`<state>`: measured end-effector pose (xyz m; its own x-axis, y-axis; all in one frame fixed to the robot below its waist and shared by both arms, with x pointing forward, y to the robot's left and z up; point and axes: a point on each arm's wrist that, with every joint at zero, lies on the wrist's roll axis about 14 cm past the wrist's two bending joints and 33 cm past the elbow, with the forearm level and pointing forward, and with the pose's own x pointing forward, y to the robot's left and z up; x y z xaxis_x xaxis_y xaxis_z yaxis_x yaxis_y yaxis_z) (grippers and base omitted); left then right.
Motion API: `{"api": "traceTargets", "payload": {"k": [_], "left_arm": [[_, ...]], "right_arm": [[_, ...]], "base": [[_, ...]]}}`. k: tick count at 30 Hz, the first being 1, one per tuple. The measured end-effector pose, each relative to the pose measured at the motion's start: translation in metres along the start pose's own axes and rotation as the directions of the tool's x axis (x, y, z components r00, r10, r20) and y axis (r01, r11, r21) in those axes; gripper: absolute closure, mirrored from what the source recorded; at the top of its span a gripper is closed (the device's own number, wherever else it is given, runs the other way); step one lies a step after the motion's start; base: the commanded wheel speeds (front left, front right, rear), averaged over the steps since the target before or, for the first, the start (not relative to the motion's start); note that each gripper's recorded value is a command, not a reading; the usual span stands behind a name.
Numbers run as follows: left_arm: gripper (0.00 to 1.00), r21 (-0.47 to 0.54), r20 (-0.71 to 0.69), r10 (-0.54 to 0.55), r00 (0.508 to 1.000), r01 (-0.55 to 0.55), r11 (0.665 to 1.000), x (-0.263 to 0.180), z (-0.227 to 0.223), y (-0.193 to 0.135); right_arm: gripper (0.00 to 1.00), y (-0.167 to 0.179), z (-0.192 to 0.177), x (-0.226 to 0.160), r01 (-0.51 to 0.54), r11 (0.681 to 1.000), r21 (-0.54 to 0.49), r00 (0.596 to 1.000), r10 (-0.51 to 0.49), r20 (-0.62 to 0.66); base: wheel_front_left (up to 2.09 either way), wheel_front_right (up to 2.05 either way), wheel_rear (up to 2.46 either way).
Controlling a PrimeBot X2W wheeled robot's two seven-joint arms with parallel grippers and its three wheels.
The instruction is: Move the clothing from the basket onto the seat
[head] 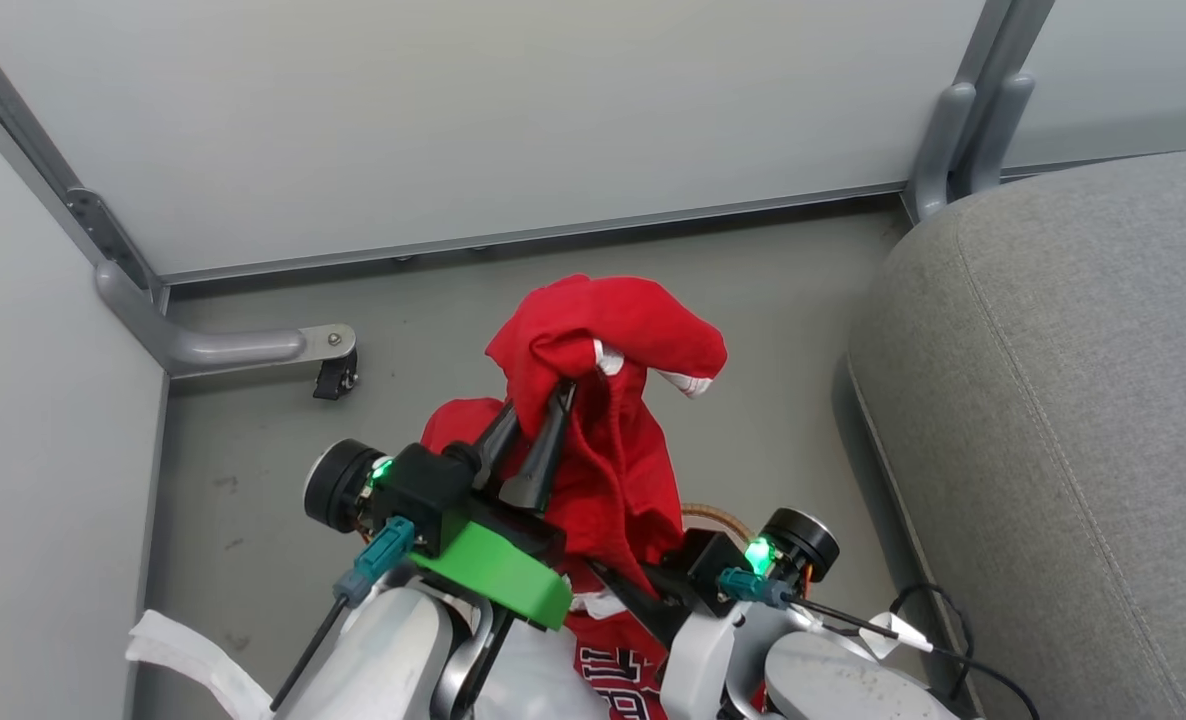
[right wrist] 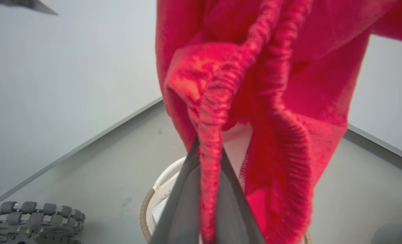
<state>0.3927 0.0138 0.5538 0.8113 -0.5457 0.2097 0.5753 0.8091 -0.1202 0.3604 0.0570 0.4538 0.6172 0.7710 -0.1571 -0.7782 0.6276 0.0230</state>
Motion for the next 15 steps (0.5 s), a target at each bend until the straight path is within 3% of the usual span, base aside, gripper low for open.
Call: {"api": "traceTargets", "payload": {"k": [1, 8, 15], "left_arm": [[0.0, -0.002, -0.001, -0.003, 1.0, 0.003, 1.0, 0.001, -0.001, -0.001], [0.0, -0.004, -0.015, -0.04, 0.999, 0.04, 0.999, 0.007, -0.007, -0.009], [0.0, -0.015, -0.051, -0.118, 0.992, 0.117, 0.993, 0.016, -0.023, -0.029]], "right_arm": [[1.0, 0.0, 0.002, 0.0, 0.002, 1.0, 0.002, 1.0, -0.002, 0.008], [1.0, -0.008, 0.021, -0.009, 0.05, 0.998, 0.031, 0.995, -0.052, 0.082], [1.0, -0.036, 0.044, -0.036, 0.181, 0.981, 0.075, 0.965, -0.191, 0.177]], "base": [[0.0, 0.0, 0.0], [0.0, 0.0, 0.0], [0.0, 0.0, 0.0]]}}
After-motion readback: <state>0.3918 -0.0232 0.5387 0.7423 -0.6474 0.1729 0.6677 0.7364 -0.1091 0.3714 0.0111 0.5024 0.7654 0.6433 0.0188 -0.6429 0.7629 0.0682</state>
